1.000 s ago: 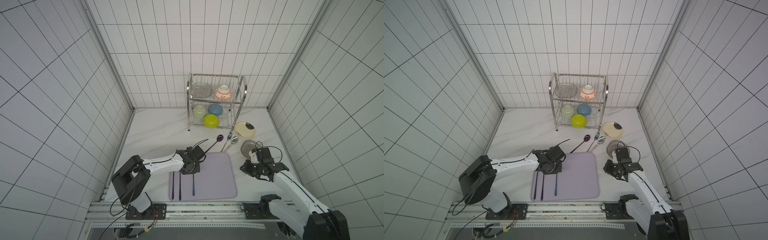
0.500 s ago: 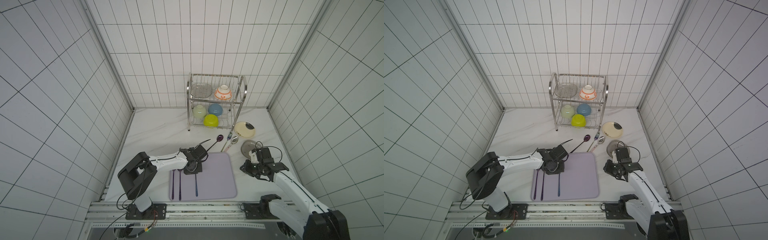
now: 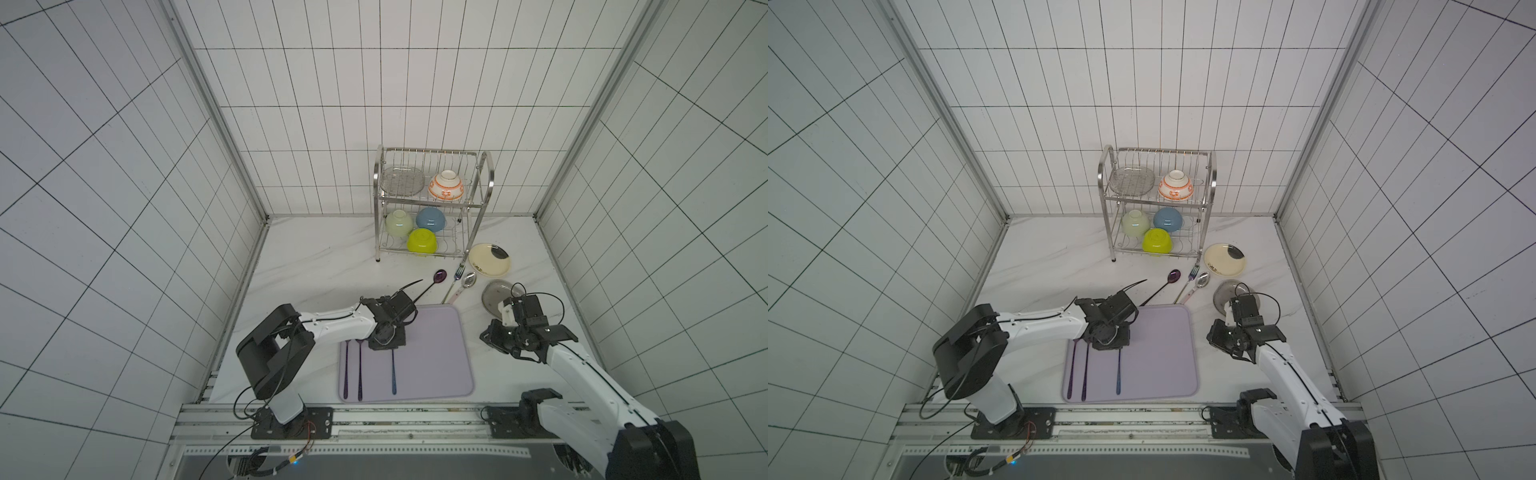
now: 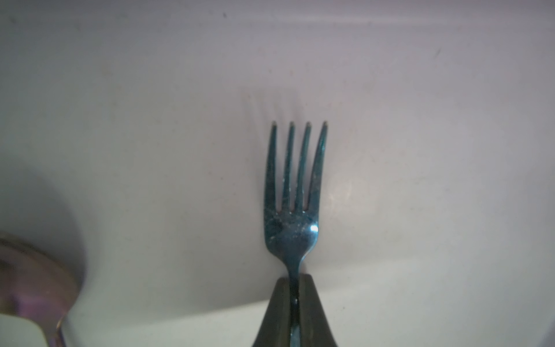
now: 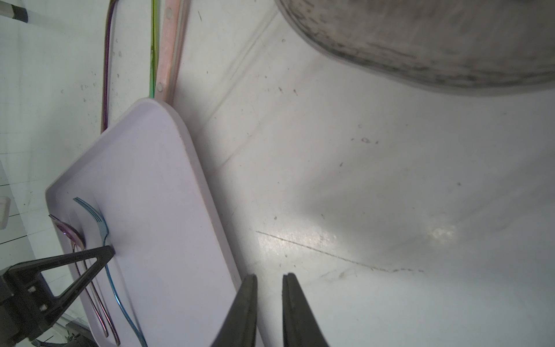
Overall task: Set the spoon and fork side by side
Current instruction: Place the fork on the tray.
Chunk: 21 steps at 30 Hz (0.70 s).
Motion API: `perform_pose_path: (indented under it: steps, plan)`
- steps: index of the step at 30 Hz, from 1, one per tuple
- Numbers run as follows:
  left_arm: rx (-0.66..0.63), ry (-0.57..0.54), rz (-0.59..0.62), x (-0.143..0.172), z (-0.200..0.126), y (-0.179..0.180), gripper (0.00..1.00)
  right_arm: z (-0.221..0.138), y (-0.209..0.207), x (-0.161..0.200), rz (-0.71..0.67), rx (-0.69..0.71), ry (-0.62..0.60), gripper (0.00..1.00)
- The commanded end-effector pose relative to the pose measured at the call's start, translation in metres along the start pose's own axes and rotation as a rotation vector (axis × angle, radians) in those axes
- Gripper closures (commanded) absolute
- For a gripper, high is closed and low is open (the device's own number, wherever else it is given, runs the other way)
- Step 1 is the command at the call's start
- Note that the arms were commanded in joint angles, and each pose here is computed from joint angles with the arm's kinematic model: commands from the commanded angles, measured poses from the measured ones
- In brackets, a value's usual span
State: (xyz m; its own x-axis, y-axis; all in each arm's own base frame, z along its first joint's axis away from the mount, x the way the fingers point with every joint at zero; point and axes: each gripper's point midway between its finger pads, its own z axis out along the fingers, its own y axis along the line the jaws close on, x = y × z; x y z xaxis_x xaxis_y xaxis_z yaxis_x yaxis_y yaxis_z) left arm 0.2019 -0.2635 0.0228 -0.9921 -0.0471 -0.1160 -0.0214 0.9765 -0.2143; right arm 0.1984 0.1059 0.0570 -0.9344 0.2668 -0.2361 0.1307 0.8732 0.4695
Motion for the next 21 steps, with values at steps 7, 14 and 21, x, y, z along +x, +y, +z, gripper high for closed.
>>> perform_pose_path:
  steps: [7,14,21]
  plan:
    - [0.002,-0.005,0.037,0.002,-0.008,-0.001,0.73,0.000,-0.007,0.001,0.023,0.025,-0.001,0.78]
    - [0.026,-0.106,0.112,-0.023,-0.049,-0.015,0.50,-0.007,-0.007,-0.004,0.025,0.044,-0.025,0.67]
    - [0.039,-0.287,0.378,-0.071,-0.095,-0.049,0.34,-0.012,-0.005,-0.010,0.045,0.034,-0.067,0.68]
